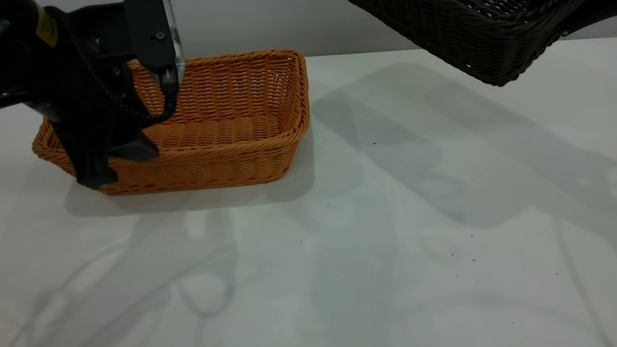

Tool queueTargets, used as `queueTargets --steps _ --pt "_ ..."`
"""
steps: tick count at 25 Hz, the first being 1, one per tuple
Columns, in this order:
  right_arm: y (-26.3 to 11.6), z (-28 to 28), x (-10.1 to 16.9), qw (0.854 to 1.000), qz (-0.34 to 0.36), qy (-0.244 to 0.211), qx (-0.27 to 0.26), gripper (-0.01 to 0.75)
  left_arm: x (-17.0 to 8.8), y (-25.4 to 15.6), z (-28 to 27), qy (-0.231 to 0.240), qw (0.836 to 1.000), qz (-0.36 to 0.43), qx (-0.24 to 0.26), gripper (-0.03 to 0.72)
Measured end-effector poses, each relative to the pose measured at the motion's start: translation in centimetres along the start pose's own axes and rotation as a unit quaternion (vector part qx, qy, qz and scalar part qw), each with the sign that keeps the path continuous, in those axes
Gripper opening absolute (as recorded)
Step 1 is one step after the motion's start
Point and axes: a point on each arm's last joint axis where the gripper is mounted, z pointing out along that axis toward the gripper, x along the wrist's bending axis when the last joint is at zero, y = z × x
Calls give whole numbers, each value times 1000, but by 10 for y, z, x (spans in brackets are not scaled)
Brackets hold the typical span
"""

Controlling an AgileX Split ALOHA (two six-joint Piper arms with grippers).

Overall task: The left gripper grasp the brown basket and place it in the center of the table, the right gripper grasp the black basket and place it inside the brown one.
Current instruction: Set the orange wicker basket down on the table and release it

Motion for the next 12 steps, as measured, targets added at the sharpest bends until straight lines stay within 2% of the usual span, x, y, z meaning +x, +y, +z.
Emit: queueTargets --steps 3,6,9,12 --pt "0 0 0 1000 -11 1 -2 297 1 2 3 10 1000 -3 -14 292" --pt "0 0 0 1000 -23 1 -1 296 -3 0 10 -7 1000 -2 1 314" --pt "0 0 0 1000 -28 1 -1 296 -9 -4 20 -27 999 -1 16 374" --pt "0 0 0 999 -39 1 -1 296 -11 -3 27 -27 1000 -1 8 426"
